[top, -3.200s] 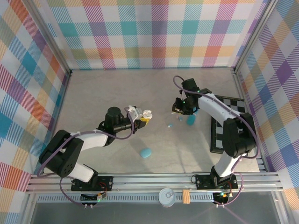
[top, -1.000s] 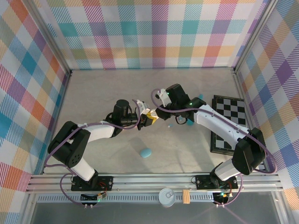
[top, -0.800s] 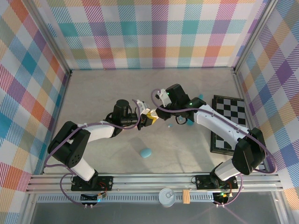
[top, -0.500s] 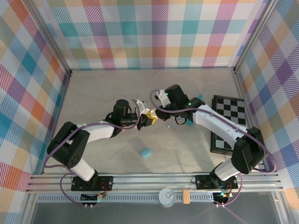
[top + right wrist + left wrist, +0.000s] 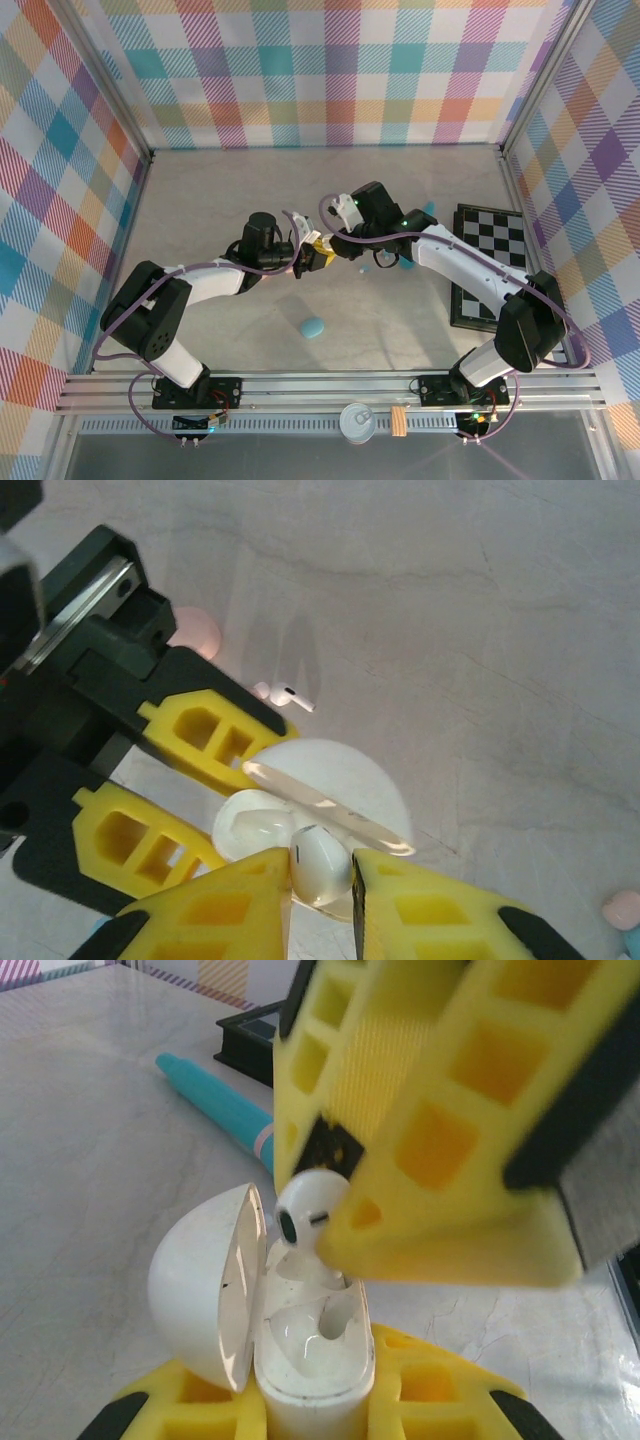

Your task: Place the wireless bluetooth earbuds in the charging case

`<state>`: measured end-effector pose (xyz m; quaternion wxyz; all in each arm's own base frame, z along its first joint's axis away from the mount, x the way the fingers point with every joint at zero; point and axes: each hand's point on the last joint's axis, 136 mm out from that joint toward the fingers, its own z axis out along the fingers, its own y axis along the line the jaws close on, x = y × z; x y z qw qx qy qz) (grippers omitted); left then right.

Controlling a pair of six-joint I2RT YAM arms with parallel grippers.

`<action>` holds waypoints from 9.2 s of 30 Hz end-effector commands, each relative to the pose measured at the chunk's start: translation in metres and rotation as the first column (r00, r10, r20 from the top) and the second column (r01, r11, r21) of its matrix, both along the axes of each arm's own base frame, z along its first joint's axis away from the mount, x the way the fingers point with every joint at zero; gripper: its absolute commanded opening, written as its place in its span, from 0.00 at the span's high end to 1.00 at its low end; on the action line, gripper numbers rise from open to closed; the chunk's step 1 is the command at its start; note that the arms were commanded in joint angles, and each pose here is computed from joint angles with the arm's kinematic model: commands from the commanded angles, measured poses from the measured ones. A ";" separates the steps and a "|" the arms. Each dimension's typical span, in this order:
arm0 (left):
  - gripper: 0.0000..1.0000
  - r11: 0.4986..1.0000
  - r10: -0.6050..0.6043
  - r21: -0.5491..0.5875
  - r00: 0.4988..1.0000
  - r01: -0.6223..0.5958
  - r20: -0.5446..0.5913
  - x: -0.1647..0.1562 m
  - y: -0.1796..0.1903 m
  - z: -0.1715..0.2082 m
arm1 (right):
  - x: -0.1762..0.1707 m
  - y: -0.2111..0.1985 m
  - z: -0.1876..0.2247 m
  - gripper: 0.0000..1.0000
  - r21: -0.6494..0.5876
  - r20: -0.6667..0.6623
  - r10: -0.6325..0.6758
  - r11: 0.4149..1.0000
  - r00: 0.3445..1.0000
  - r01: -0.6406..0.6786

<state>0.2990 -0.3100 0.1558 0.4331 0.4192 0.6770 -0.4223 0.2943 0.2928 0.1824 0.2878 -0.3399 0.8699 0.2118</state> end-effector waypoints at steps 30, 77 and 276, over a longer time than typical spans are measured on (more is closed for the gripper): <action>1.00 0.997 -0.012 -0.075 0.998 0.017 0.067 -0.001 -0.001 0.032 | 0.001 -0.011 0.032 0.29 0.233 -0.046 -0.066 0.970 0.997 0.075; 1.00 0.994 -0.001 -0.110 0.996 0.010 0.084 0.002 0.002 0.042 | -0.003 -0.017 0.032 0.25 0.286 -0.136 -0.013 0.957 0.991 0.052; 1.00 0.985 0.174 -0.066 0.921 -0.161 0.348 -0.054 0.079 0.116 | -0.014 -0.008 -0.162 0.68 -0.472 -0.714 -0.453 0.875 0.534 0.112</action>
